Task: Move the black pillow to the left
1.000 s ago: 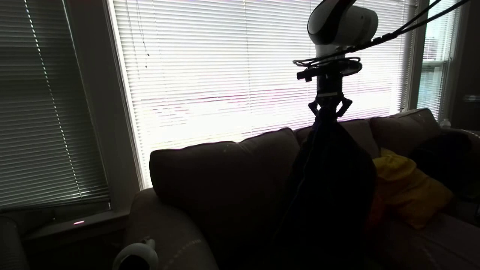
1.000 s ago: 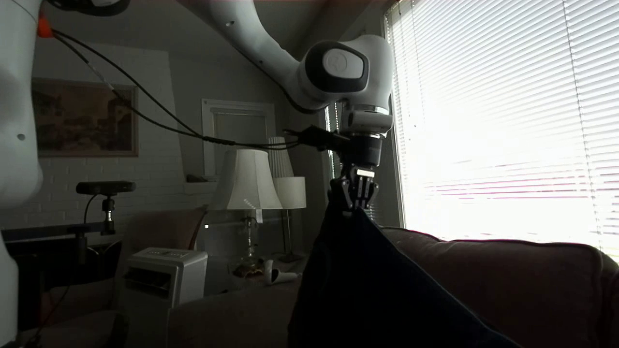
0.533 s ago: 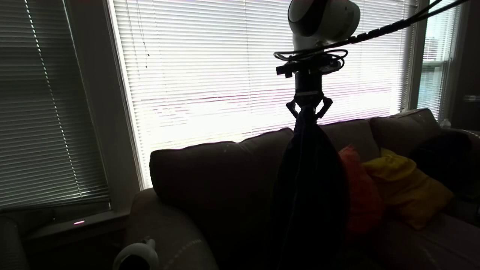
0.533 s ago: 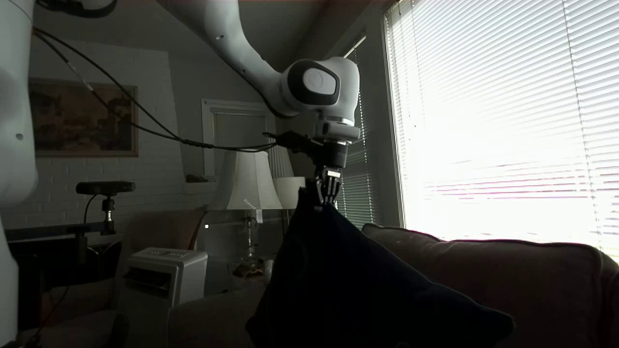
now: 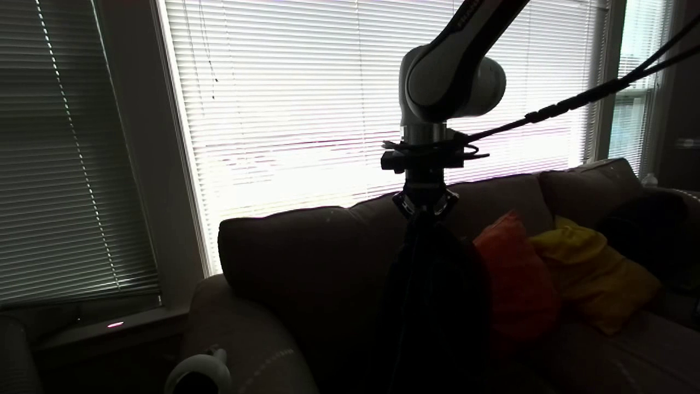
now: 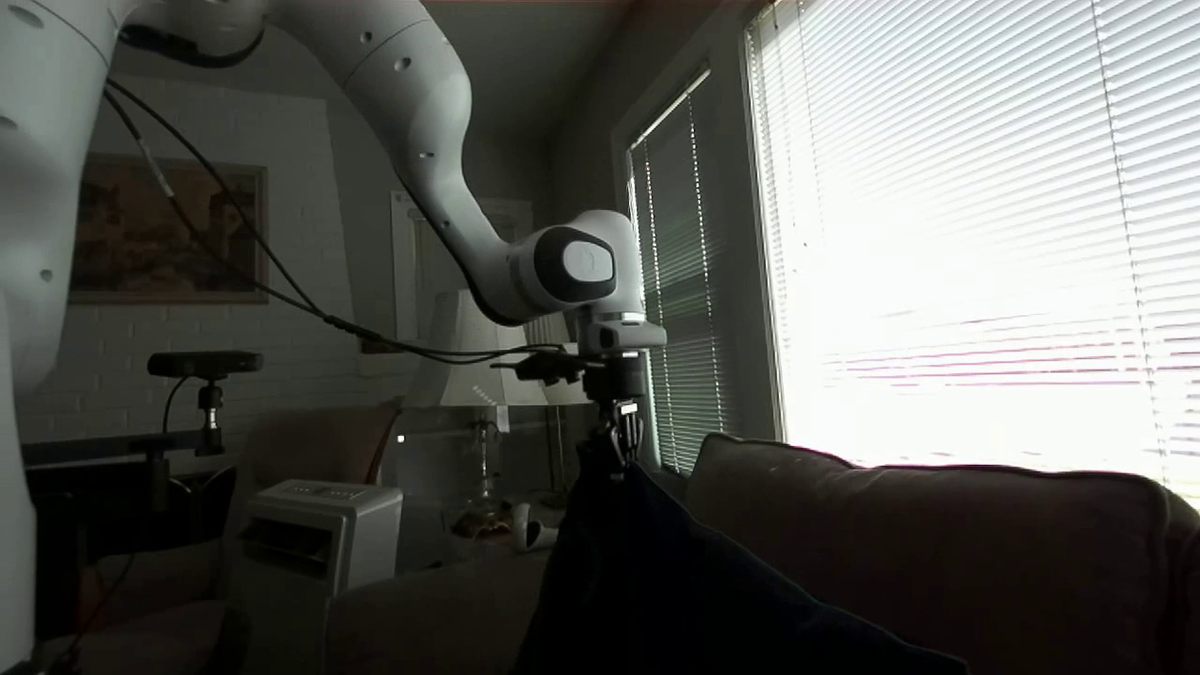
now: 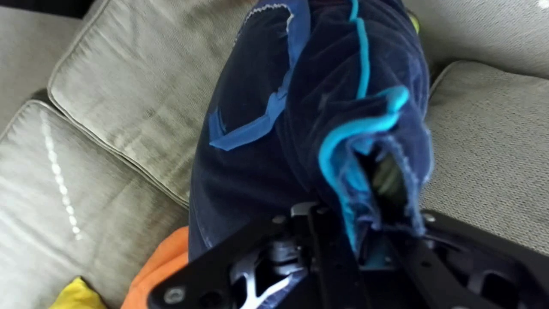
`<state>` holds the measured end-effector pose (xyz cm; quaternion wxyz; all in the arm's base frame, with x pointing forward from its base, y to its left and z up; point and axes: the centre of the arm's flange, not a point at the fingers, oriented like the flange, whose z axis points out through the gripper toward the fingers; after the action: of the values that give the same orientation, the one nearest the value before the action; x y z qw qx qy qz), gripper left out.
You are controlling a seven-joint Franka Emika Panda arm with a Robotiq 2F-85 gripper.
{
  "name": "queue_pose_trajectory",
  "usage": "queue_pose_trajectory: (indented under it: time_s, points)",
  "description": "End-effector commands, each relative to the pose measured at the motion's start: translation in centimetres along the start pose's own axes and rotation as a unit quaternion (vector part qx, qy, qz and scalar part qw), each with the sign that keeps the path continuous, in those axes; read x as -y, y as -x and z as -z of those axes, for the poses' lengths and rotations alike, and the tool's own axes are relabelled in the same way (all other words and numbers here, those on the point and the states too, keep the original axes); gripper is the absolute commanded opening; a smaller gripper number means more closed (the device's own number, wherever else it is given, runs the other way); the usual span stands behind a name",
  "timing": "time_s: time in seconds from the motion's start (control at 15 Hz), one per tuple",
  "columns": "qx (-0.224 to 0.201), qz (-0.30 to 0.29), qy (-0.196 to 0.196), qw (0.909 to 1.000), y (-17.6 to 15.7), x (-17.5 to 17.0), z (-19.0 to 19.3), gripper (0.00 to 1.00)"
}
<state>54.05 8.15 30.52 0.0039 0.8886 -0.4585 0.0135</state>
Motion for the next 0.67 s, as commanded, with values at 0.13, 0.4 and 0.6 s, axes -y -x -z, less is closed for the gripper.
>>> queue_pose_trajectory:
  time_s: [0.13,0.4,0.6]
  points:
    - [-0.092,0.095,-0.04,0.9904,3.2,1.7,-5.5,0.03]
    - [-0.104,0.179,-0.071,0.9757,6.2,1.8,-7.4,0.03]
    - [-0.115,0.252,-0.122,0.9531,8.1,1.9,-9.3,0.03]
